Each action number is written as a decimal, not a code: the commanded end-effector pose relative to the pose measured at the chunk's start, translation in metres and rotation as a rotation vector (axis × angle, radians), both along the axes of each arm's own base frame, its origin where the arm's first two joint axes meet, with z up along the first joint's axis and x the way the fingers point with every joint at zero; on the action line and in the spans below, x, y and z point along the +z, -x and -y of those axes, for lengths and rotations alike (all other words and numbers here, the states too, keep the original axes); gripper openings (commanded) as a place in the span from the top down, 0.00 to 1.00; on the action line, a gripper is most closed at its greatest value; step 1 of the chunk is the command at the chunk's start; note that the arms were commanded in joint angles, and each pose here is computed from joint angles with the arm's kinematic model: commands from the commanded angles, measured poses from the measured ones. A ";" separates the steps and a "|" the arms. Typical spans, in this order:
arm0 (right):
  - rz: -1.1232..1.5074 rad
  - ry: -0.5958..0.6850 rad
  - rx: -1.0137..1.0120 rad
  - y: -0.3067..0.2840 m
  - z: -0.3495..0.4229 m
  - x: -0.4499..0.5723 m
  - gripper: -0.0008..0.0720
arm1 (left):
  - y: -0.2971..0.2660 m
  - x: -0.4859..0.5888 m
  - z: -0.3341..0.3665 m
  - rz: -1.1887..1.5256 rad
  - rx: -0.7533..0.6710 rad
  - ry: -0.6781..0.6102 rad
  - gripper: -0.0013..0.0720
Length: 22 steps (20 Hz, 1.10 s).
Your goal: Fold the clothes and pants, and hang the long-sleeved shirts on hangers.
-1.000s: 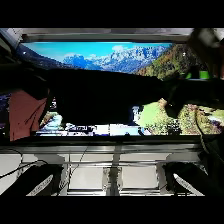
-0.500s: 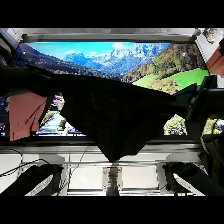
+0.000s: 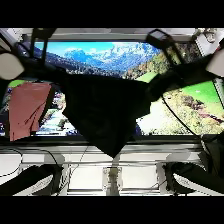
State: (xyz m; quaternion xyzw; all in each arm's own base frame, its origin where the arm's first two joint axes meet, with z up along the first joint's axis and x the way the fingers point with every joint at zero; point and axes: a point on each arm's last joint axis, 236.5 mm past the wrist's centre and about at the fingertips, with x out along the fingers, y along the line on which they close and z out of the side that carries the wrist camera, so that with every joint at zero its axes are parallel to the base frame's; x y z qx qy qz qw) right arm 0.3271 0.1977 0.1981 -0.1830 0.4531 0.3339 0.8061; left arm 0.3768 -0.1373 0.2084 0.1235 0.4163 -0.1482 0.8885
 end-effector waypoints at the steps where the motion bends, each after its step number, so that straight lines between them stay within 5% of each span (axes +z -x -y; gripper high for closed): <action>1: 0.104 0.047 -0.083 -0.073 -0.003 -0.032 0.98 | -0.049 -0.014 -0.007 0.090 0.014 -0.106 0.94; 10: 0.153 0.103 -0.223 -0.142 0.001 -0.087 0.98 | -0.094 -0.102 -0.055 0.028 0.068 -0.223 0.94; 22: -0.420 0.221 0.118 0.039 -0.064 -0.194 0.98 | 0.002 -0.149 -0.088 -0.311 -0.207 -0.440 0.94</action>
